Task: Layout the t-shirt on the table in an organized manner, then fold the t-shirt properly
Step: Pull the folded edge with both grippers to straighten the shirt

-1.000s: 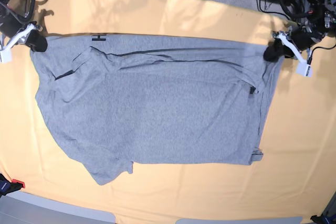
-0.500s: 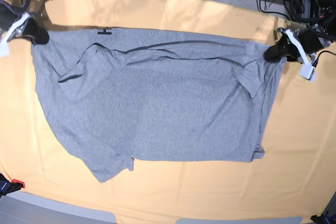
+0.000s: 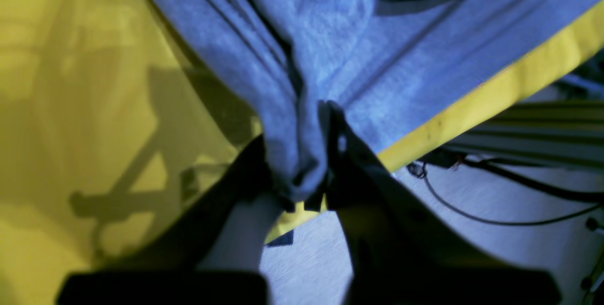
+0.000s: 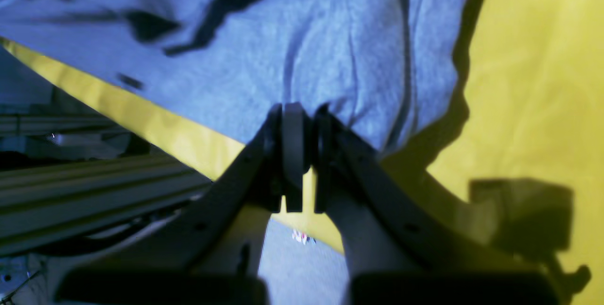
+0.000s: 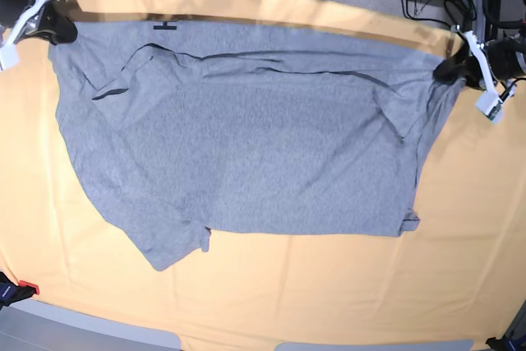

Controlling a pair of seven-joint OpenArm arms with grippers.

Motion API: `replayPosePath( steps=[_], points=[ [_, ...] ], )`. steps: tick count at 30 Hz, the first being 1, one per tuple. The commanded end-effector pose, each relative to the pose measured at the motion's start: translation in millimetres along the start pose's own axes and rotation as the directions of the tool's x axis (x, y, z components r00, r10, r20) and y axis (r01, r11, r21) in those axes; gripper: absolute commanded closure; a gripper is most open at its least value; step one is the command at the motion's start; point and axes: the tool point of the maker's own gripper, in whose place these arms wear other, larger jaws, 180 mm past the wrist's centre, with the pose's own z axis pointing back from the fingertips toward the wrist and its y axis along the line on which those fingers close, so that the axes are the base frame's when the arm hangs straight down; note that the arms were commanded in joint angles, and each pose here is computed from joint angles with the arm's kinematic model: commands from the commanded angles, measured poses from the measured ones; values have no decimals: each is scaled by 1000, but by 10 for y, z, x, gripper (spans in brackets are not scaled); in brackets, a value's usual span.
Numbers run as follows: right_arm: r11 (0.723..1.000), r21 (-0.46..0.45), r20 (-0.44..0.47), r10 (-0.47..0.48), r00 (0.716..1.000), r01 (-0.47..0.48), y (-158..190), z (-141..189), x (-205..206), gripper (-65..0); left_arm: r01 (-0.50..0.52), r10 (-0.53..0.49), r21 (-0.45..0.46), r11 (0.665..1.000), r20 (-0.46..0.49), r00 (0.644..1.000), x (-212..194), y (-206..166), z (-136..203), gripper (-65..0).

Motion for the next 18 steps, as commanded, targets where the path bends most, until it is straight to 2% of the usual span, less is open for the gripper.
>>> replayPosePath(
  steps=[1, 8, 13, 18],
  points=[
    [999, -12, 13, 31, 999, -31, -13, 51, 74, 0, 41, -41, 13, 999, 0, 999, 80, 37, 71, 0],
    [999, -23, -15, 25, 1000, -26, -28, 63, -6, 0, 34, -36, -40, 999, -36, 999, 44, -39, 109, 0],
    [1000, -25, -61, 5, 998, -6, -16, 98, -169, 0, 23, -30, -58, 998, -113, 993, -167, -94, 101, 0],
    [999, -46, -83, 6, 997, -10, -52, 104, -211, 0, 37, -43, -36, 999, -156, 987, -250, -51, 111, 0]
  ],
)
